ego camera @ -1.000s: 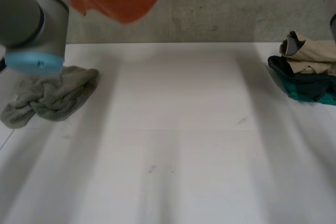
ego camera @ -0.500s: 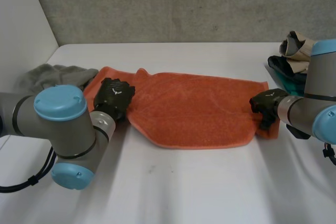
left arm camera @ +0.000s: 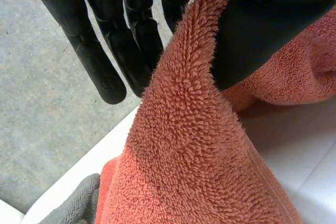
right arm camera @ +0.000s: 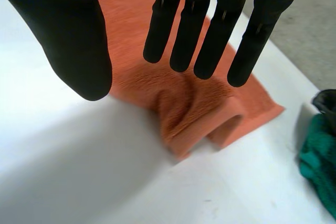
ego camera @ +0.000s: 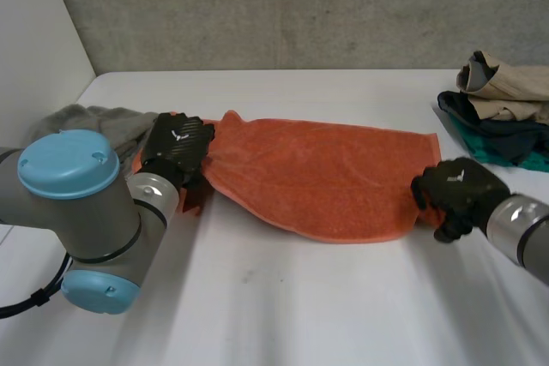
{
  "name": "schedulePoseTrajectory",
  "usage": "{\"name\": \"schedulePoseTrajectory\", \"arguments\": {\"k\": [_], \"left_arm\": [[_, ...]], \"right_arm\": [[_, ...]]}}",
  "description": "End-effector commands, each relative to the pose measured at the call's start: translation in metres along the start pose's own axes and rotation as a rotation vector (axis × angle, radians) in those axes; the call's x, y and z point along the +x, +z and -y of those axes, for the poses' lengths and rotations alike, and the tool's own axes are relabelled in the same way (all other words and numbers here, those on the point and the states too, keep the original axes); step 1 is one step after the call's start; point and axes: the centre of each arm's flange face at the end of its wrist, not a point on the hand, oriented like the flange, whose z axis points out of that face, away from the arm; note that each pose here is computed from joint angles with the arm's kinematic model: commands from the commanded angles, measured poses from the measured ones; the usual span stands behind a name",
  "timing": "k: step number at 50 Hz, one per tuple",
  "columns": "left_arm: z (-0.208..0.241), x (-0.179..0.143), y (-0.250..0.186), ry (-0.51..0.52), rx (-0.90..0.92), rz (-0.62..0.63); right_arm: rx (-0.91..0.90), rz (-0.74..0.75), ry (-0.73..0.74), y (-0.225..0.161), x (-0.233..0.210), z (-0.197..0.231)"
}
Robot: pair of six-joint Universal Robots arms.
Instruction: Fold the laundry.
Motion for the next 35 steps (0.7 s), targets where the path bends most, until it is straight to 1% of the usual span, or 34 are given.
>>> {"name": "schedulePoseTrajectory", "arguments": {"k": [1, 6, 18, 28, 35], "left_arm": [[-0.002, 0.001, 0.000, -0.007, -0.004, -0.004], [-0.003, 0.002, 0.000, -0.006, -0.008, -0.006], [-0.005, -0.001, 0.003, -0.008, 0.002, 0.009], [-0.006, -0.001, 0.004, -0.008, 0.000, 0.009], [-0.006, -0.001, 0.004, -0.008, 0.000, 0.009]], "right_arm": [[-0.011, 0.026, -0.047, 0.008, -0.007, -0.013], [0.008, -0.006, -0.066, 0.043, -0.003, -0.028], [0.039, -0.070, -0.088, 0.090, 0.014, -0.035], [0.063, -0.096, -0.100, 0.118, 0.027, -0.034], [0.074, -0.115, -0.104, 0.129, 0.033, -0.033]]}}
